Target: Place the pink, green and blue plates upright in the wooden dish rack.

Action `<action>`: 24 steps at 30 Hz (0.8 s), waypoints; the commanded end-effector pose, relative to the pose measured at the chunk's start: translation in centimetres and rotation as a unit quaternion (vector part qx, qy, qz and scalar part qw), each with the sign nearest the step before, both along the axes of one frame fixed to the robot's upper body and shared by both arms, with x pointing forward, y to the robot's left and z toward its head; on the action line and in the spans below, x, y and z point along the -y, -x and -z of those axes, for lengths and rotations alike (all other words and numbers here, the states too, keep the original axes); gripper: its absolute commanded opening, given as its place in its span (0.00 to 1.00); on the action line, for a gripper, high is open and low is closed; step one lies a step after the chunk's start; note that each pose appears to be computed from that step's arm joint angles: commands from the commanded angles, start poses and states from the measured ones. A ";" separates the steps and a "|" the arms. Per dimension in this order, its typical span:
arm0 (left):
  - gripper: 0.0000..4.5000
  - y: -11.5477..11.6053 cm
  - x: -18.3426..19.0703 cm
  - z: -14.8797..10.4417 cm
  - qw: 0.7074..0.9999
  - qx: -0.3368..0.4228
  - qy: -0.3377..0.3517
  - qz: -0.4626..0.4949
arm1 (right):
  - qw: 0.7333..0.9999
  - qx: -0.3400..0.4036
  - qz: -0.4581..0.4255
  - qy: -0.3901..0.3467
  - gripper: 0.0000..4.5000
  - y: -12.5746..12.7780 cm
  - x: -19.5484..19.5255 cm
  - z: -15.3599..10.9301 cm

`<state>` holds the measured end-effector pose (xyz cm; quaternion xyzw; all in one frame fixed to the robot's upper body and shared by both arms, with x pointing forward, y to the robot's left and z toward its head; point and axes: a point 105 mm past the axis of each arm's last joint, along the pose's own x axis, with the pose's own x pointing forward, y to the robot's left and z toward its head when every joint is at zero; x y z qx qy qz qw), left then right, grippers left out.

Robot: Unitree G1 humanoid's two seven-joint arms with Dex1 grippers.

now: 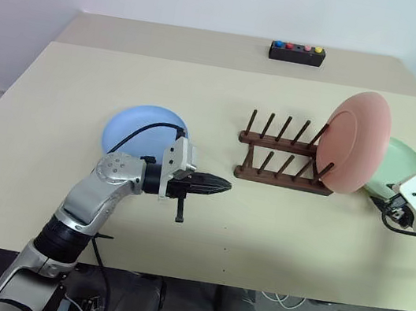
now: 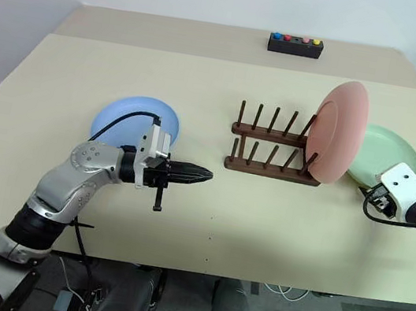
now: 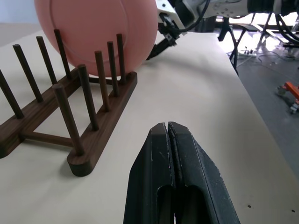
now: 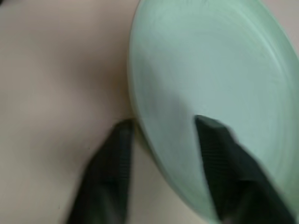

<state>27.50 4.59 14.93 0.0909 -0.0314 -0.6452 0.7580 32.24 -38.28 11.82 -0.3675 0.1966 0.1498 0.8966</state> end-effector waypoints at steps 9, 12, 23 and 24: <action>0.00 0.6 -0.2 -0.7 1.000 0.017 0.009 0.001 | 0.995 0.065 0.021 0.068 0.01 0.9 1.7 -2.6; 0.00 0.5 -0.2 -0.6 1.000 0.015 0.008 0.000 | 0.982 0.154 0.033 0.102 0.01 1.3 1.8 -6.8; 0.00 -0.5 -0.1 -0.6 1.000 0.020 0.009 0.005 | 0.913 0.376 -0.054 0.151 0.01 2.4 -5.4 -20.6; 0.00 -0.6 -0.2 -0.7 1.000 0.022 0.009 0.002 | 0.908 0.387 -0.070 0.143 0.01 2.6 -6.4 -21.3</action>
